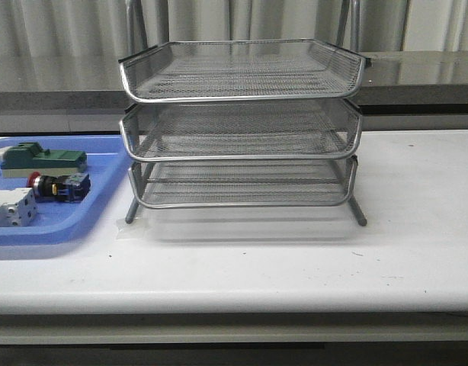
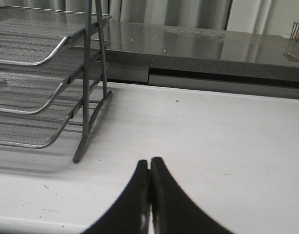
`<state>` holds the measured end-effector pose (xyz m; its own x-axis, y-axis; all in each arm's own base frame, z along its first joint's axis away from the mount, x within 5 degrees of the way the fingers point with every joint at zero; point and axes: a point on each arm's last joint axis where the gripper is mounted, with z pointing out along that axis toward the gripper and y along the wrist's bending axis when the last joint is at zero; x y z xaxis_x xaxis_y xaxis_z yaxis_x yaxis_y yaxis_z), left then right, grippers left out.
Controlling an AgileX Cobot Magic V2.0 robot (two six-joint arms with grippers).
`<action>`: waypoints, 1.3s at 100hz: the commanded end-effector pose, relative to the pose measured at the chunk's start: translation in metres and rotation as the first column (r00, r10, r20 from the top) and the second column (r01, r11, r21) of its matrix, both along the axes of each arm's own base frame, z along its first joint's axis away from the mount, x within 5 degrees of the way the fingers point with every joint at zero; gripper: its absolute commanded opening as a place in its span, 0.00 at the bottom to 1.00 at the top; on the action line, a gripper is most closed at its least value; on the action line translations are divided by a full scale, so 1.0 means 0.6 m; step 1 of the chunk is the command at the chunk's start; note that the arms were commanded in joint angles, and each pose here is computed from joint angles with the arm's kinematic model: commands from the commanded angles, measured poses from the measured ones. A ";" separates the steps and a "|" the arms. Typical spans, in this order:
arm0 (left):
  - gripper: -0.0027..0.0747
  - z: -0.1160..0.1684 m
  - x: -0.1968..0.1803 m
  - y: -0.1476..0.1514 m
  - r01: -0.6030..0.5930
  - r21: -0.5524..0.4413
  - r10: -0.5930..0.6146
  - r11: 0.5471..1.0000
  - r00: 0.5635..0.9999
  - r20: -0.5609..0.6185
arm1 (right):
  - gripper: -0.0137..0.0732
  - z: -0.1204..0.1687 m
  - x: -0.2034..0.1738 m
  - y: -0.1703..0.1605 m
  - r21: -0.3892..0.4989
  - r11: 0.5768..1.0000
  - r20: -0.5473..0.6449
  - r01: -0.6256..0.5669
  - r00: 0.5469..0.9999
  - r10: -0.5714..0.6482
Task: Place button on rack with both arms
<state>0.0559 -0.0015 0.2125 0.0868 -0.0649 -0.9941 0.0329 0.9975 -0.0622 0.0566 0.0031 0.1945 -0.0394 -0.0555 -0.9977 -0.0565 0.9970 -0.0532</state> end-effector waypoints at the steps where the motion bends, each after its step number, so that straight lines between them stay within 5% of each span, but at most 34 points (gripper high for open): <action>1: 0.01 -0.005 -0.003 0.001 -0.002 -0.016 0.003 1.000 0.997 0.075 | 0.09 0.013 -0.002 -0.001 -0.002 1.000 0.099 0.007 0.995 -0.007; 30: 0.01 -0.005 -0.003 0.001 -0.002 -0.016 0.003 1.000 0.997 0.075 | 0.09 0.051 -0.008 -0.001 0.010 1.000 0.216 0.006 0.976 -0.008; 49: 0.01 -0.005 -0.003 0.001 -0.002 -0.016 0.003 1.000 0.997 0.075 | 0.09 0.107 -0.013 -0.001 0.008 1.000 0.184 0.006 0.983 -0.007; 77: 0.01 -0.005 -0.003 0.001 -0.002 -0.016 0.003 1.000 0.997 0.075 | 0.09 0.196 0.017 0.002 0.026 1.000 -0.040 -0.003 0.999 0.004; 99: 0.01 -0.005 -0.003 0.001 -0.002 -0.016 0.003 1.000 0.997 0.075 | 0.09 0.246 0.073 0.013 0.095 0.995 -0.316 -0.025 0.947 0.054; 130: 0.01 -0.005 -0.003 0.001 -0.002 -0.016 0.003 1.000 0.997 0.075 | 0.09 0.233 0.147 0.033 0.286 0.958 -0.465 -0.019 0.871 0.156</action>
